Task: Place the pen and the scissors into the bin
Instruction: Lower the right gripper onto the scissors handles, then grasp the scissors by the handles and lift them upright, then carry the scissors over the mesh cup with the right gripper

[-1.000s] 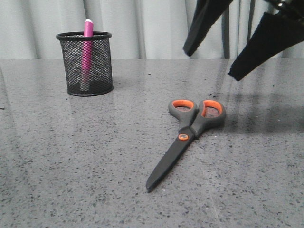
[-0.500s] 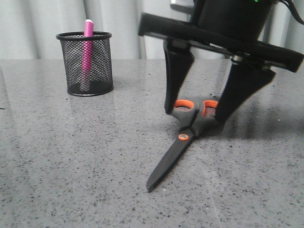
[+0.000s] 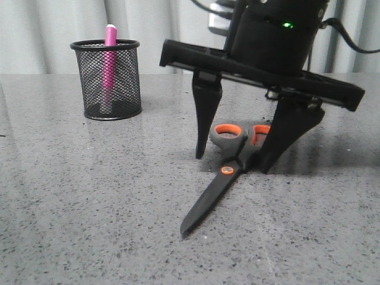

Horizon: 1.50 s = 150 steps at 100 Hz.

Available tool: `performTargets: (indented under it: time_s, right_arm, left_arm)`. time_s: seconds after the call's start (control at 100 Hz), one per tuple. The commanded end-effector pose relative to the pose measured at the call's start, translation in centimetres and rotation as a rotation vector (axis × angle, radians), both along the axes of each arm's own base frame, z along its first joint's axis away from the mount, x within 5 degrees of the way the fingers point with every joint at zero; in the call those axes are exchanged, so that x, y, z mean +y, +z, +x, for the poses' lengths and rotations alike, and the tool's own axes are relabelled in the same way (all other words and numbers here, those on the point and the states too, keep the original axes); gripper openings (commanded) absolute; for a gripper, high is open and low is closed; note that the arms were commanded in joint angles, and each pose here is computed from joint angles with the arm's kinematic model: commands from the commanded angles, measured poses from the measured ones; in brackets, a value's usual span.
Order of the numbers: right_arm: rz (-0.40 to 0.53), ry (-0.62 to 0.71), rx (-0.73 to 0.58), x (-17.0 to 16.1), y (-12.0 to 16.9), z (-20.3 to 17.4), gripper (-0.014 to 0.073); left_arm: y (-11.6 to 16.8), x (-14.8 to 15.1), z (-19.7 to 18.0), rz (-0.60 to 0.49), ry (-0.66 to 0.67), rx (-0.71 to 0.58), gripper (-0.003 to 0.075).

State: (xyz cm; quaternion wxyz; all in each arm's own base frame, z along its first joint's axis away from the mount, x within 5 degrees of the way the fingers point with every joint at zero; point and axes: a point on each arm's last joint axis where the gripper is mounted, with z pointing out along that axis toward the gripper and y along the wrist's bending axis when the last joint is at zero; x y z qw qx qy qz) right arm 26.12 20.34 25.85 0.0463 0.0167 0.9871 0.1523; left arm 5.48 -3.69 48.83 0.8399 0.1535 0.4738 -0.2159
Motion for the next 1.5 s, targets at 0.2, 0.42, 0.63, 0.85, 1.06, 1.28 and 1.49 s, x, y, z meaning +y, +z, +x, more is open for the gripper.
performTargets:
  time_s: [0.2,0.42,0.63,0.85,1.06,1.28,1.49]
  right_arm:
    - [-0.019,-0.004,-0.001,0.5,0.0,0.4,0.039]
    - [-0.152,0.034,0.07,0.1,-2.2,0.7,0.013]
    - [-0.251,0.058,0.025,-1.0,-2.6,1.4,-0.0075]
    - [-0.243,0.045,-0.202,-2.1,0.6,3.3,-0.0075]
    - [-0.093,0.05,-0.646,-1.5,10.4,4.3,-0.0074]
    - [0.178,0.16,-1.151,2.1,17.7,4.5,-0.0075]
    - [0.257,0.279,-1.426,5.6,16.4,6.9,-0.0075]
  left_arm:
    - [0.6,-0.3,-0.4,-0.015,-0.07,-0.015,0.0388]
    - [0.6,-0.4,-0.5,-0.009,-0.091,-0.017,0.0388]
    - [0.6,-0.4,-0.5,0.003,-0.086,-0.023,0.0388]
    - [0.6,-0.4,-0.6,0.004,-0.085,-0.024,0.0388]
    - [0.6,-0.4,-0.7,0.02,-0.074,-0.037,0.0388]
    - [0.6,-0.3,-0.7,0.024,-0.069,-0.038,0.0388]
    - [0.5,-0.3,-0.6,0.057,-0.045,-0.053,0.0388]
